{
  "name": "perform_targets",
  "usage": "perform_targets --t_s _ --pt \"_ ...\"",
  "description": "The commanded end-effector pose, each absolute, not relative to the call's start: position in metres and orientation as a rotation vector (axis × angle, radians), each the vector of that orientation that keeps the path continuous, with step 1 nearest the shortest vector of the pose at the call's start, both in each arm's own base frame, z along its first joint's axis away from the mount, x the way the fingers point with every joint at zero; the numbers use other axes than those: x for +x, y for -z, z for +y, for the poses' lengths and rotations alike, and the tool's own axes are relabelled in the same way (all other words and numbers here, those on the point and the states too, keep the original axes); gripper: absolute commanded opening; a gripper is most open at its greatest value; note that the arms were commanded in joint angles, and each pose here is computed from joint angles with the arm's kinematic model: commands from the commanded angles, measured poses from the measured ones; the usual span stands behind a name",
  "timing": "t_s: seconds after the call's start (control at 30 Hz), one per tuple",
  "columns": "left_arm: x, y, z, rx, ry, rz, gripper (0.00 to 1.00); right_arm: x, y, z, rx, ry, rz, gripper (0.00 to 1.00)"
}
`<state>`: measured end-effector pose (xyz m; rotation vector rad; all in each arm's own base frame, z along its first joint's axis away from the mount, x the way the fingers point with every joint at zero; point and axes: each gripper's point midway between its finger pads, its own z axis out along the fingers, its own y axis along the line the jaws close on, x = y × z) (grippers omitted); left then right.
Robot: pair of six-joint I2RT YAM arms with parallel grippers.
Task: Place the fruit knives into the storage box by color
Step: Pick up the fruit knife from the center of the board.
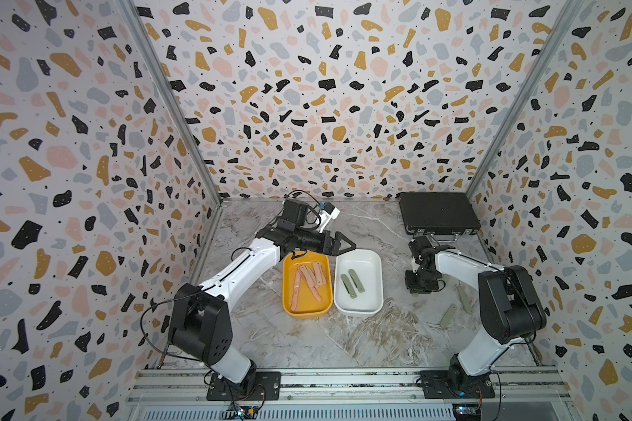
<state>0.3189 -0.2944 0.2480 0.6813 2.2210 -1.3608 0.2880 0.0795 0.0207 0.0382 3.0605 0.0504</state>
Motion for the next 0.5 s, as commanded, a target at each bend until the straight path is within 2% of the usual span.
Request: perform_targets --t_s 0.0,0.47 --pt "0.322 -0.25 -0.294 0.705 1.344 2.195 0.96 0.283 -0.042 0.084 0.005 -0.072 3.053 0.21" --pt "0.338 -0.267 -0.268 0.628 1.326 2.169 0.96 0.303 -0.091 0.114 -0.083 -0.138 2.957 0.21"
